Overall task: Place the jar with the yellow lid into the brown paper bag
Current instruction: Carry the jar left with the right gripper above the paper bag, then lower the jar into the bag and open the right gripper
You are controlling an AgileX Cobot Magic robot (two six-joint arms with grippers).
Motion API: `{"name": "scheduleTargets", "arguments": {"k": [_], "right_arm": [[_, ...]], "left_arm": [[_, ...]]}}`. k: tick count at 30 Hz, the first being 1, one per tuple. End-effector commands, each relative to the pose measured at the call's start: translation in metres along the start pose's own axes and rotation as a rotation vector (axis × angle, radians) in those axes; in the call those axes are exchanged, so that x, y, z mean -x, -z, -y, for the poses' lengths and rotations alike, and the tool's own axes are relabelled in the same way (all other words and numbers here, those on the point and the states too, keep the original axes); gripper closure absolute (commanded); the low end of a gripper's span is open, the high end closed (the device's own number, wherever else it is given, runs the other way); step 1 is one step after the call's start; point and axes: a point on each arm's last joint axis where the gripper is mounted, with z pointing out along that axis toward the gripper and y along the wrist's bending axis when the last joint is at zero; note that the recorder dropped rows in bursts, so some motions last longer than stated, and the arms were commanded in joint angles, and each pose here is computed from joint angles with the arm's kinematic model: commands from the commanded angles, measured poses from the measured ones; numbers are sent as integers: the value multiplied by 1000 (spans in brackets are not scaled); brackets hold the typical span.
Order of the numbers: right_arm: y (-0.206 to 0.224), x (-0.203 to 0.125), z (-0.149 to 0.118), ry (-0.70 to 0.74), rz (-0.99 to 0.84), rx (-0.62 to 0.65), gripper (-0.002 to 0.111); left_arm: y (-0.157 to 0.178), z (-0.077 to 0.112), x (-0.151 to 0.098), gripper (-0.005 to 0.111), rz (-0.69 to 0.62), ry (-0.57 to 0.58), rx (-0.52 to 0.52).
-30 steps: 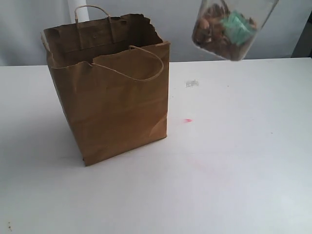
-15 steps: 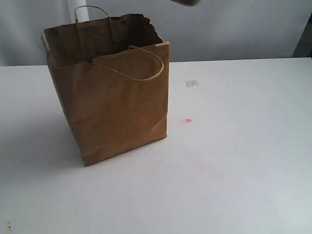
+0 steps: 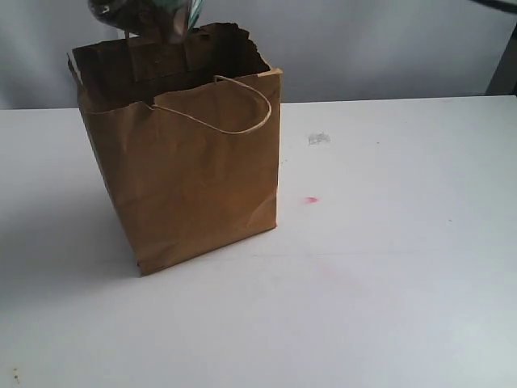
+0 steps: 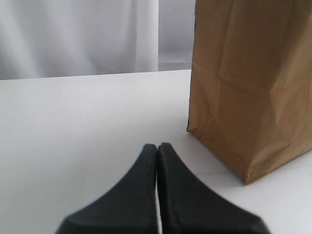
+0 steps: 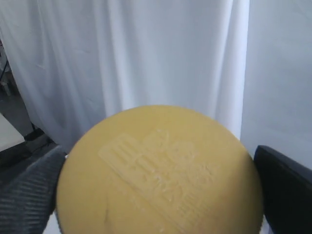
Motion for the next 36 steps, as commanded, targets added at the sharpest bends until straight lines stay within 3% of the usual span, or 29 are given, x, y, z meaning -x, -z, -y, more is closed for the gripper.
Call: {"name": "scheduleTargets", "arguments": {"k": [1,12,22,36], "right_arm": [[-18,-10,3,-1,34,-14,108],[-44,-51,9,62,-132,-22,108],[-72,-110,15,73,-381,-10,108],[-97,-168,23,68,-548,-11,108]], "left_arm": [[0,1,1,106,8,6,-8],[0,1,1,106,8,6,-8],[0,1,1,106,8,6,-8],[0,1,1,106,8,6,-8]]}}
